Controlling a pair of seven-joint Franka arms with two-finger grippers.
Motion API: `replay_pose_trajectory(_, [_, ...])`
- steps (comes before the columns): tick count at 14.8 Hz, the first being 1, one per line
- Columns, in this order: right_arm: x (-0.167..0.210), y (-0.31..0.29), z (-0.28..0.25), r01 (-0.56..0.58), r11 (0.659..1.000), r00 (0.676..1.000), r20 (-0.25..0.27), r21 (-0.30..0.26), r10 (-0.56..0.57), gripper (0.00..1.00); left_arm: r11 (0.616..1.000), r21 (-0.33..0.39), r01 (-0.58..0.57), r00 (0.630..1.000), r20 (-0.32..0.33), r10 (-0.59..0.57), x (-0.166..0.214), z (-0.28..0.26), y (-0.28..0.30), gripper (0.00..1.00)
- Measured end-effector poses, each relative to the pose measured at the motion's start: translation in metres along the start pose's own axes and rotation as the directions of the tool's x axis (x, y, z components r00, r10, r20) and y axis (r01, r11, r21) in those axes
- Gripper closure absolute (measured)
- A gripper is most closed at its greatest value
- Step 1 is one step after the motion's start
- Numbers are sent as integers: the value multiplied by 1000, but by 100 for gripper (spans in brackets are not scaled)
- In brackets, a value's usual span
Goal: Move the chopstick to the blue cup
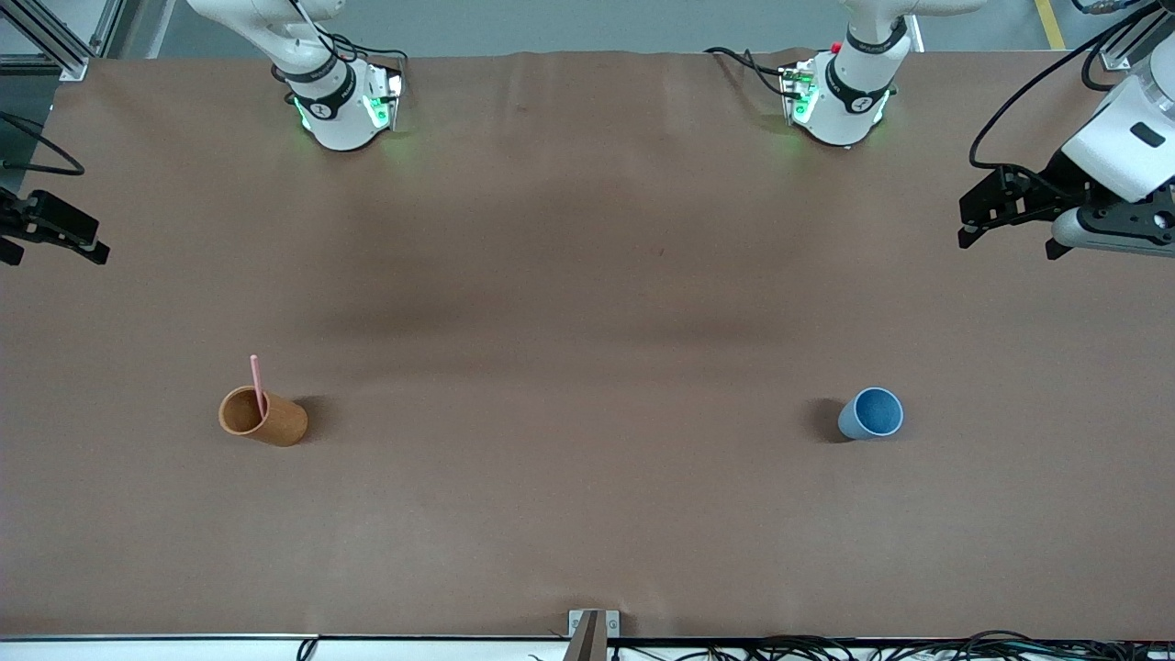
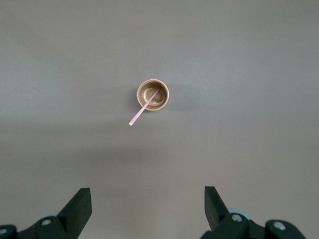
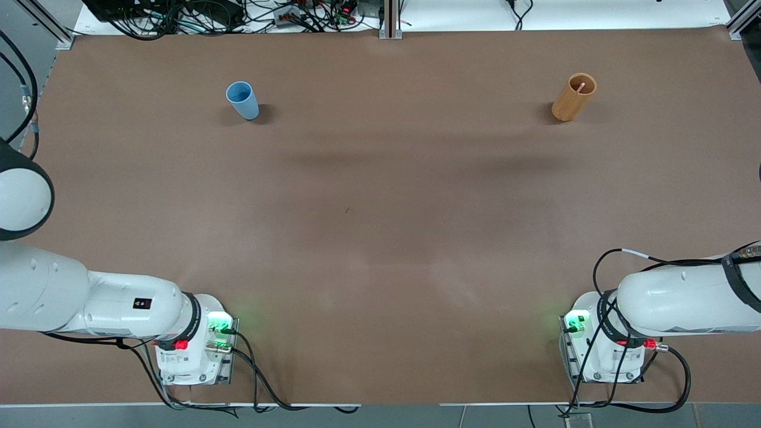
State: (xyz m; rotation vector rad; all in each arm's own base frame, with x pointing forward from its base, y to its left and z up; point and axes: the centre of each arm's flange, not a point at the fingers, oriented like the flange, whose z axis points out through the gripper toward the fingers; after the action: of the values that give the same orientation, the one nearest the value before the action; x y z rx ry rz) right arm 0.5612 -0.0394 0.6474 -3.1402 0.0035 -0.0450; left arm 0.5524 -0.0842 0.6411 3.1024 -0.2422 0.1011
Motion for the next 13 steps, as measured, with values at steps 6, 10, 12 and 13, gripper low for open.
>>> replay_pose_trajectory(6, [10,-3,36,6,1000,1000,-15,2,-6,0,1000,-8,22,999,43,-21,53,95,-16,0])
replay_pose_trajectory(10, [17,-13,95,24,1000,999,-23,3,-24,1,999,-11,31,998,55,-30,91,209,-46,0])
replay_pose_trajectory(12, [19,-23,126,40,999,998,-50,1,-40,1,999,-4,34,999,36,-34,96,259,-60,0])
replay_pose_trajectory(13, [20,-29,142,50,999,997,-63,0,-49,3,999,0,36,999,24,-36,95,280,-65,0])
